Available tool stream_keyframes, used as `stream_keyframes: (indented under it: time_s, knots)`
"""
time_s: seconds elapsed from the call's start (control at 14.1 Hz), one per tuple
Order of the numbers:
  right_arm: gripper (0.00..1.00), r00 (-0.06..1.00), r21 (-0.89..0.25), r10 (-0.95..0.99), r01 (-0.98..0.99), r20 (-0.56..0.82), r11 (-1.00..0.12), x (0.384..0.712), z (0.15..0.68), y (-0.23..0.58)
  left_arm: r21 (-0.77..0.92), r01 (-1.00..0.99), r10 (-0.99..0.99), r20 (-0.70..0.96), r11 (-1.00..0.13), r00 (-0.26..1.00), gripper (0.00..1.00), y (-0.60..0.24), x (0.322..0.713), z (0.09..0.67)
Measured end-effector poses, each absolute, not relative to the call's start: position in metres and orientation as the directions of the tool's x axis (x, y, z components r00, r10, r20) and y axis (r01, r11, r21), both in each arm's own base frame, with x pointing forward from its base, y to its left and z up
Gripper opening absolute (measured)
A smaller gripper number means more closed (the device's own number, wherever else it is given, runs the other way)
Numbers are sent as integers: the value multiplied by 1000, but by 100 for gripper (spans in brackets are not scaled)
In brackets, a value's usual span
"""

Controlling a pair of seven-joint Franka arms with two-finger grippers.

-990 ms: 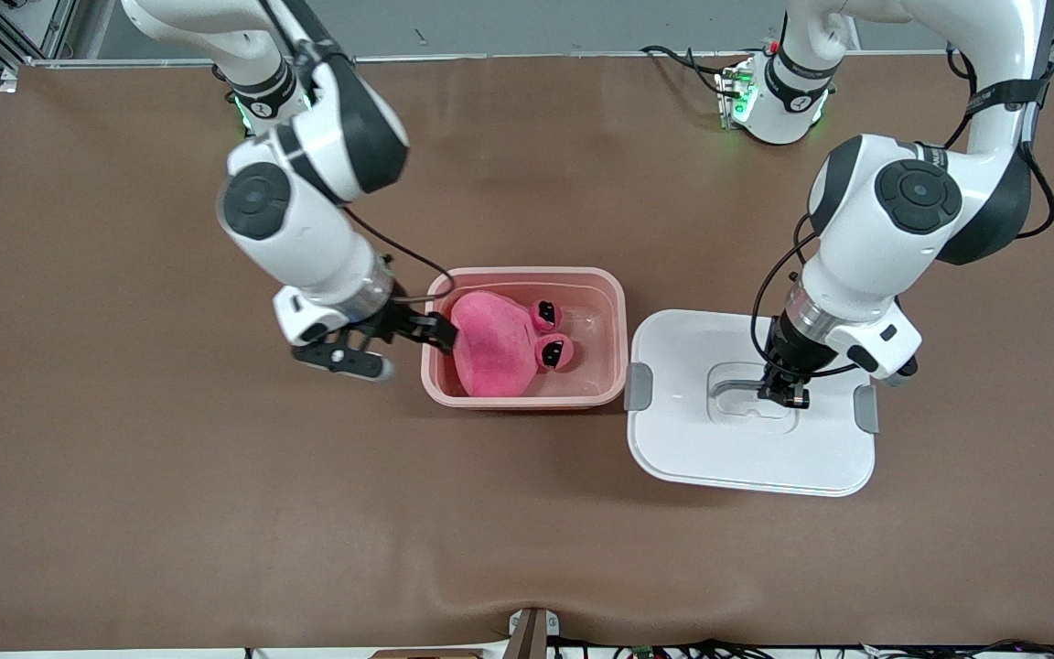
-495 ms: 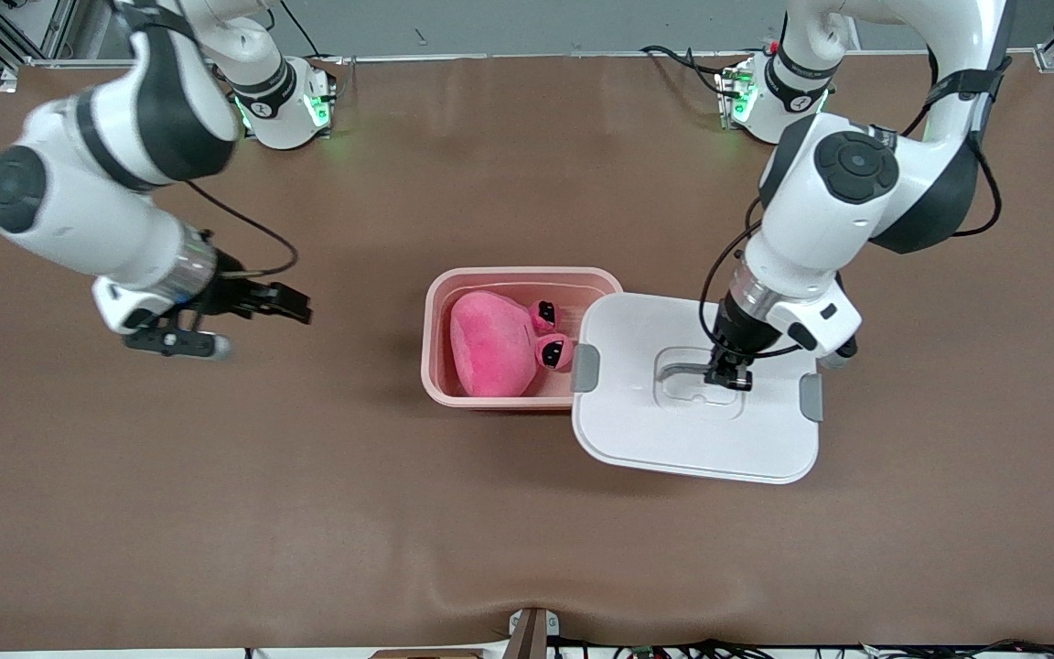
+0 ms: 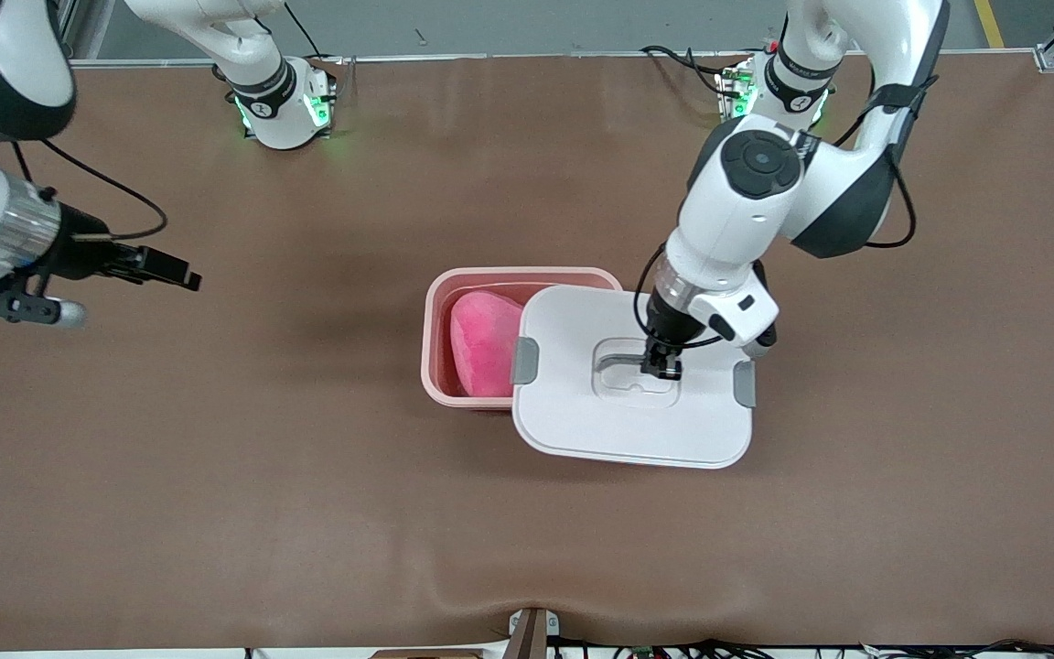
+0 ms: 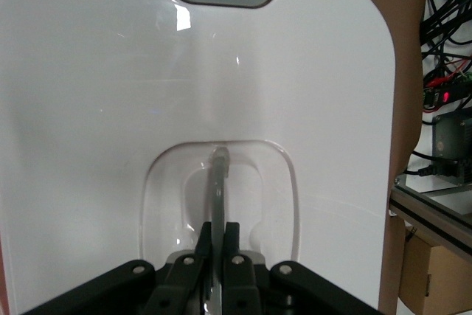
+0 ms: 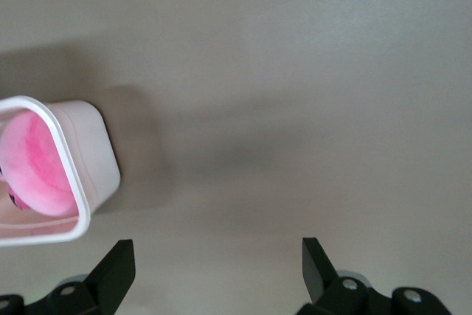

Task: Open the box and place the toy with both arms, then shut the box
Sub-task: 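Move the lid back over the box with the left gripper while the right retracts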

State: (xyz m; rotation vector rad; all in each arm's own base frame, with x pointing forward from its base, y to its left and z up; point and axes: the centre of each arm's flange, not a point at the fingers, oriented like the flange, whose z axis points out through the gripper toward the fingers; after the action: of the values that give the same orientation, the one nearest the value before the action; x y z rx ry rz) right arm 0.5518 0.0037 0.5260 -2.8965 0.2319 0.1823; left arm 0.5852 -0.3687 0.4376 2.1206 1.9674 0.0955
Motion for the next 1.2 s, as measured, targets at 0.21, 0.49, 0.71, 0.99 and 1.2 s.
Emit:
stream_keyframes:
  time_s: [0.21, 0.49, 0.71, 0.99, 1.2]
  knots:
    - [100, 987, -220, -104, -129, -124, -967, 541, 542, -21, 207, 978, 989, -128, -39, 67, 7, -396, 577, 425]
    - [100, 989, -103, -89, -102, -120, -989, 525, 574, -36, 207, 978, 993, -113, -11, 35, 7, -431, 564, 410]
    - [100, 994, -83, -67, -74, -89, -994, 522, 615, -29, 207, 978, 995, -103, 12, 10, 7, -456, 551, 399]
    - [100, 999, -80, -43, -45, -25, -996, 530, 645, -16, 211, 977, 993, -115, 21, 3, 7, -470, 543, 402]
    - [100, 999, -79, -19, -21, -26, -997, 538, 656, -4, 208, 978, 993, -121, 27, -2, 7, -481, 534, 402]
